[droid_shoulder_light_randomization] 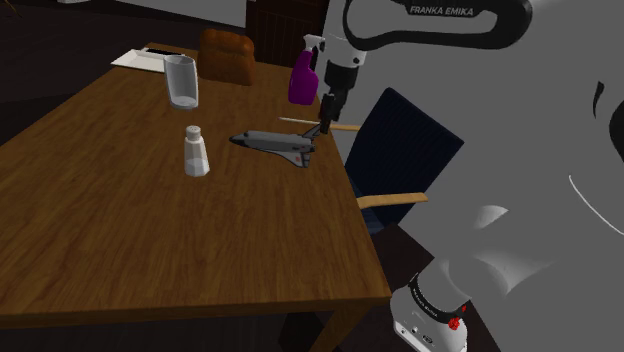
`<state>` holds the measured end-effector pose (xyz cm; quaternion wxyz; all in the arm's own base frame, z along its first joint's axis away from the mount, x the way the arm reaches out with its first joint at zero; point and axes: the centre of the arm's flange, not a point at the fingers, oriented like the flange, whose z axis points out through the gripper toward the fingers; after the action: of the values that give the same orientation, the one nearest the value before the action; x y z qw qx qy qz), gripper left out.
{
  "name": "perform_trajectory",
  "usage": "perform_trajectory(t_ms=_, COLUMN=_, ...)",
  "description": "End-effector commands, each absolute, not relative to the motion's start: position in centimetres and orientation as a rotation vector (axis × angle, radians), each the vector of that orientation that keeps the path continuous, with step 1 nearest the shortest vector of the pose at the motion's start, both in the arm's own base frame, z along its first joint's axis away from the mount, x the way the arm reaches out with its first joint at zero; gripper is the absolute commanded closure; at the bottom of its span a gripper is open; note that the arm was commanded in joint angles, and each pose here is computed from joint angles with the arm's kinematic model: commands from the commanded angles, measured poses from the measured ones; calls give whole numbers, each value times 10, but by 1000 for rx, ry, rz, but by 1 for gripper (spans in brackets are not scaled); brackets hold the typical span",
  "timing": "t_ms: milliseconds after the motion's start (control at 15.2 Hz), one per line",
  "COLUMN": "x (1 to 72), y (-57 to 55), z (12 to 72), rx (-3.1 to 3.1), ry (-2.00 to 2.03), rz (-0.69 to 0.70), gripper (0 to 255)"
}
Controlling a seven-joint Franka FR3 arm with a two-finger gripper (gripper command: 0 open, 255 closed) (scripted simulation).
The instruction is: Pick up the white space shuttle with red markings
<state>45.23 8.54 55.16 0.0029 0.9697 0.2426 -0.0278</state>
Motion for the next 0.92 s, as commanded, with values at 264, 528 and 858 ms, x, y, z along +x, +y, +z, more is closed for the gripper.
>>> perform_trajectory(t_ms=264, x=507, y=144, z=535, rx=2909, ry=1155, rz=-85, gripper=0)
perform_trajectory(t_ms=528, x=534, y=189, z=523, rx=2794, ry=1402, rz=-84, gripper=0)
perform_trajectory(t_ms=858, x=534, y=190, z=501, rx=2791, ry=1410, rz=-84, gripper=0)
